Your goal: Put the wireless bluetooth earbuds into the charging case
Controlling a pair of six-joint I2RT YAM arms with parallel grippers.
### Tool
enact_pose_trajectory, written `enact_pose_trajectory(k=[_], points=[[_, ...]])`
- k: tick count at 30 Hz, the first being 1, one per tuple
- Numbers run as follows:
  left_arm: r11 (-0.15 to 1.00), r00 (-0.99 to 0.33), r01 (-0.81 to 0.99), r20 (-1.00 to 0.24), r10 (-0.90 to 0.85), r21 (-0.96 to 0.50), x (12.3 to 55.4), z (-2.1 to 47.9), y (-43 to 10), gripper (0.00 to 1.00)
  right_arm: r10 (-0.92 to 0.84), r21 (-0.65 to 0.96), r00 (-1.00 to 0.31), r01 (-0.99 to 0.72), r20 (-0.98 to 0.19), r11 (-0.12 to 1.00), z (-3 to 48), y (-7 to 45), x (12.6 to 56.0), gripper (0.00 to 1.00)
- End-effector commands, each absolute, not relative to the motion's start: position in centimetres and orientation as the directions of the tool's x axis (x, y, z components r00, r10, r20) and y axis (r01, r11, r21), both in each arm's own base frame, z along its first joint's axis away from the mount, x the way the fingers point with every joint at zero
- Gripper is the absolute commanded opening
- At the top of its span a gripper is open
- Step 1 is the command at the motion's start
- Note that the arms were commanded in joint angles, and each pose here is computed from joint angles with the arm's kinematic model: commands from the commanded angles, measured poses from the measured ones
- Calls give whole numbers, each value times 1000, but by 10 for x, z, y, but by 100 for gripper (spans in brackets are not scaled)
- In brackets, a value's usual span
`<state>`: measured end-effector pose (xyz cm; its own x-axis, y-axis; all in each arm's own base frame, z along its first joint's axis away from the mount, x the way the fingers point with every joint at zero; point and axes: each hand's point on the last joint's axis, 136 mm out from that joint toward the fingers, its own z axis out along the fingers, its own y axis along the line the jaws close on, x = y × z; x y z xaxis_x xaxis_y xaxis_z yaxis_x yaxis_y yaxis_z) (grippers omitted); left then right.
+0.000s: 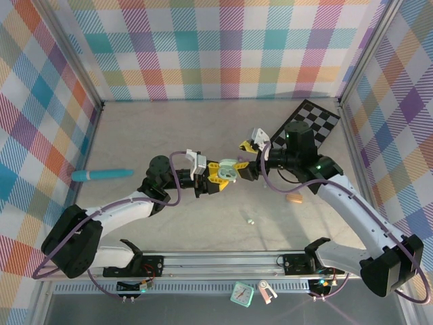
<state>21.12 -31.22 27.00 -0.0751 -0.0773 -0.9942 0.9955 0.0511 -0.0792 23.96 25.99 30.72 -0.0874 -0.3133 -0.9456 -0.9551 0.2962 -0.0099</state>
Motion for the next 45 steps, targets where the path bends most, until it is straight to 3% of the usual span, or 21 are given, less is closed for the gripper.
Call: enact_pose_trajectory(k=[1,4,7,8,11,14,20,27,35,40,45], points=[[41,-32,998,-988,-153,-38,211,285,-305,35,-231,-37,-28,-961,-973,273,334,257,228,77],[52,-35,998,-981,-189,-46,218,288,-301,35,-187,-50,2,-967,-982,251,343,253,216,80],[65,-34,997,-974,-226,-50,224,292,-296,35,-135,-33,-8,-954,-991,299,351,245,215,84],[66,-33,997,-973,-229,-50,225,292,-295,35,-114,-17,-25,-935,-993,355,353,239,222,85],[78,-25,996,-974,-226,-44,228,290,-293,35,-14,109,-156,-748,-988,655,354,202,264,100],[85,-20,996,-974,-227,-40,229,291,-291,35,-5,115,-198,-589,-980,800,334,167,284,99],[90,-11,995,-973,-229,-32,232,294,-289,35,183,336,-403,-350,-897,874,281,127,298,99],[103,-1,994,-973,-229,-25,235,295,-285,35,281,478,-643,-151,-712,865,194,124,292,100],[135,15,991,-975,-222,-16,239,294,-276,35,205,430,-897,19,-391,903,122,126,263,85],[146,23,989,-978,-207,-8,240,292,-275,35,266,432,-939,152,-217,889,88,134,267,75],[148,27,989,-980,-199,-3,238,293,-274,35,317,418,-933,222,-172,881,67,138,283,59]])
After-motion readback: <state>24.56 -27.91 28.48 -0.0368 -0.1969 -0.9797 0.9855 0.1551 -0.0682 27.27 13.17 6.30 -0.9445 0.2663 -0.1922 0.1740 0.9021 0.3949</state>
